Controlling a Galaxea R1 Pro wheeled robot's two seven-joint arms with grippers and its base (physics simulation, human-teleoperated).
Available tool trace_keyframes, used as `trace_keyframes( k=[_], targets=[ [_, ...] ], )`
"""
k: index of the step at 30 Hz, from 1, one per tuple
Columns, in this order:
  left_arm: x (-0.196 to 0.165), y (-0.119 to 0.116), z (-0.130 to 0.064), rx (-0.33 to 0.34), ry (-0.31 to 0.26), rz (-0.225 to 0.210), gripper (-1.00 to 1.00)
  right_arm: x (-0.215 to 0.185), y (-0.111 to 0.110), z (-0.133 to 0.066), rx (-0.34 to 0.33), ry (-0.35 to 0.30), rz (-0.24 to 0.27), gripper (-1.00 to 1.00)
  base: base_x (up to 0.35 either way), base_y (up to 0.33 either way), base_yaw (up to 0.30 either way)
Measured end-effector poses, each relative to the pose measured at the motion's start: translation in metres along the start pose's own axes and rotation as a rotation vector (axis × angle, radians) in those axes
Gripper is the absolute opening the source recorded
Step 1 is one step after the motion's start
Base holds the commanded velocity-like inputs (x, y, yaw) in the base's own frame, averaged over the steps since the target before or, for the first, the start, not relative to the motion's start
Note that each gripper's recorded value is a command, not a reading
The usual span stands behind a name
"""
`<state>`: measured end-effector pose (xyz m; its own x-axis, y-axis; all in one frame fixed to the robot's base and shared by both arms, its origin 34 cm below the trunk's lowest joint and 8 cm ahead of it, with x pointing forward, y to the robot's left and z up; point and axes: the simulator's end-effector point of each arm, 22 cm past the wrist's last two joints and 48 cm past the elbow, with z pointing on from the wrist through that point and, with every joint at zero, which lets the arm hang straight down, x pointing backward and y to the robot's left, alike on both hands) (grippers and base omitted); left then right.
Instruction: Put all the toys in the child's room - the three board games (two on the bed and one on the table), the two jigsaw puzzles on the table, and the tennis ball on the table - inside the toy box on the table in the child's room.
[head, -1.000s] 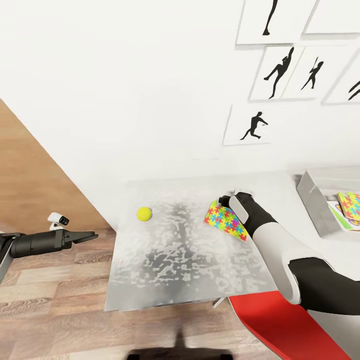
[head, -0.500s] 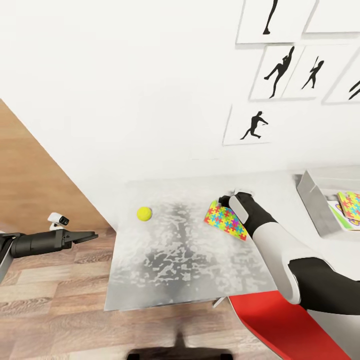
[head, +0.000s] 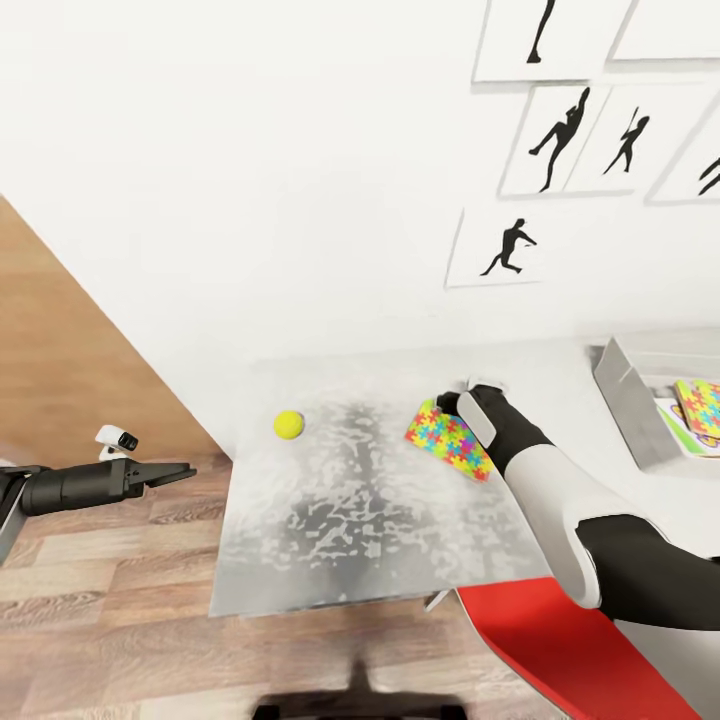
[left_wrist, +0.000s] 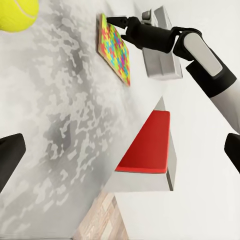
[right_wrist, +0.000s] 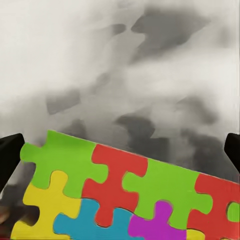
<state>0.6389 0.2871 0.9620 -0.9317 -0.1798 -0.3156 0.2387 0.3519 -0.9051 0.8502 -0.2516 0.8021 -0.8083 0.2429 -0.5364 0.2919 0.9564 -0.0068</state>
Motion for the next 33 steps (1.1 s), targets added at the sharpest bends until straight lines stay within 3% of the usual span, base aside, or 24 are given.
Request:
trace_keyframes(
  k=[33],
  targets=[
    [-0.0002, 0.0003, 0.0002, 0.000, 0.000, 0.000, 1.00, 0.0005, 0.0011, 0.0004, -0.005, 0.002, 0.007, 1.00, -0.082, 0.022, 0.000]
  ],
)
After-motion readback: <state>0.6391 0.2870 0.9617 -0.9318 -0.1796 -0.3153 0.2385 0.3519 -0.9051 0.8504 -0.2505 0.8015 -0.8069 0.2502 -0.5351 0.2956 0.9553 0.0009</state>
